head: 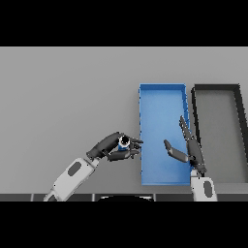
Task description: Pick up the blue pipe and place it into the blue bin.
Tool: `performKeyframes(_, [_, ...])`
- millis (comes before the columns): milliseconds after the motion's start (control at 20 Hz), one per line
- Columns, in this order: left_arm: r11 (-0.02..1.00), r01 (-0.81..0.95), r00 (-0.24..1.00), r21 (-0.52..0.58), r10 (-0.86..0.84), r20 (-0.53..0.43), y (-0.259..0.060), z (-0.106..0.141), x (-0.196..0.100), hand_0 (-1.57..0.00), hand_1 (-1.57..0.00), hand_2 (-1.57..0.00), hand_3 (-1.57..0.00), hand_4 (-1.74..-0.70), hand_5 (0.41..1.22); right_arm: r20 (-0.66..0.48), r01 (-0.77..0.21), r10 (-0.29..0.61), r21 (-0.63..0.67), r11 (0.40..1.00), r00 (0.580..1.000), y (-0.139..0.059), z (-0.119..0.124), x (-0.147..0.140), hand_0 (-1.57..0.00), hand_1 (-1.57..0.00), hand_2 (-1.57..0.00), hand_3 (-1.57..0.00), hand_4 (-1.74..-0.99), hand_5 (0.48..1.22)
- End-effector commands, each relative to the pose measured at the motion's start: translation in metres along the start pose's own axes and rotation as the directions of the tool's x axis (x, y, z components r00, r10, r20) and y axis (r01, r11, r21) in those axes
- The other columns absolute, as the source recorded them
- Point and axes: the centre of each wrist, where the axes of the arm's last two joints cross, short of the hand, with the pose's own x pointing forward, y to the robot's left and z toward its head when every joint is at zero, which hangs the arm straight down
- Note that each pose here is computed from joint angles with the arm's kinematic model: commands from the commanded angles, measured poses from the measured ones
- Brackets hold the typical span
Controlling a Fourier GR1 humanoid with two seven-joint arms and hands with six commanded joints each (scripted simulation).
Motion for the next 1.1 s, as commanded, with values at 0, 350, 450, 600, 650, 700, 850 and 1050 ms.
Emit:
performKeyframes(0, [1.0,0.009,1.0,-0.004,-0.009,-0.001,0.0,0.003,0.0,-1.57,-1.57,-1.57,-1.44,-1.73,1.22,-0.007,0.003,-0.003,0.004,1.0,1.0,0.002,-0.001,0.0,0.0,0.0,0.0,0.0,-1.207,0.619])
performKeyframes(350, [1.0,0.008,1.0,-0.013,-0.008,-0.005,-0.003,-0.002,0.002,-1.57,-1.57,-1.57,-1.44,-1.73,1.221,0.121,0.134,-0.165,0.232,0.963,0.979,-0.023,-0.011,0.046,0.0,0.0,0.0,0.0,-1.215,0.561])
performKeyframes(450, [1.0,0.011,1.0,-0.015,-0.011,-0.004,-0.001,0.002,0.002,-1.57,-1.57,-1.57,-1.44,-1.73,1.221,0.139,0.106,-0.16,0.332,0.937,0.977,-0.029,-0.017,0.07,0.0,0.0,0.0,0.0,-1.25,0.532])
performKeyframes(600, [1.0,0.004,1.0,-0.012,-0.004,-0.014,-0.001,-0.002,0.003,-1.57,-1.57,-1.57,-1.44,-1.73,1.221,0.177,0.027,-0.122,0.466,0.884,0.977,-0.019,-0.029,0.103,0.0,0.0,0.0,0.0,-1.286,0.52])
performKeyframes(650, [1.0,0.01,1.0,-0.003,-0.01,-0.018,0.002,-0.003,0.004,-1.57,-1.57,-1.57,-1.44,-1.73,1.221,0.182,0.015,-0.123,0.504,0.864,0.976,-0.015,-0.034,0.11,0.0,0.0,0.0,0.0,-1.297,0.523])
performKeyframes(700, [1.0,0.008,1.0,-0.012,-0.009,-0.016,-0.002,-0.005,0.002,-1.57,-1.57,-1.57,-1.44,-1.73,1.221,0.184,0.007,-0.126,0.537,0.844,0.975,-0.012,-0.037,0.115,0.0,0.0,0.0,0.0,-1.305,0.522])
performKeyframes(850, [1.0,0.021,0.999,-0.008,-0.021,-0.029,-0.001,-0.006,0.0,-1.57,-1.57,-1.57,-1.44,-1.73,1.221,0.226,-0.052,-0.114,0.617,0.785,0.968,-0.001,-0.046,0.139,0.0,0.0,0.0,0.0,-1.295,0.522])
performKeyframes(1050, [1.0,0.016,0.999,-0.015,-0.017,-0.028,0.002,-0.006,-0.003,-1.57,-1.57,-1.57,-1.44,-1.73,1.221,0.285,-0.143,-0.088,0.696,0.704,0.954,0.017,-0.063,0.162,0.0,0.0,0.0,0.0,-1.304,0.532])
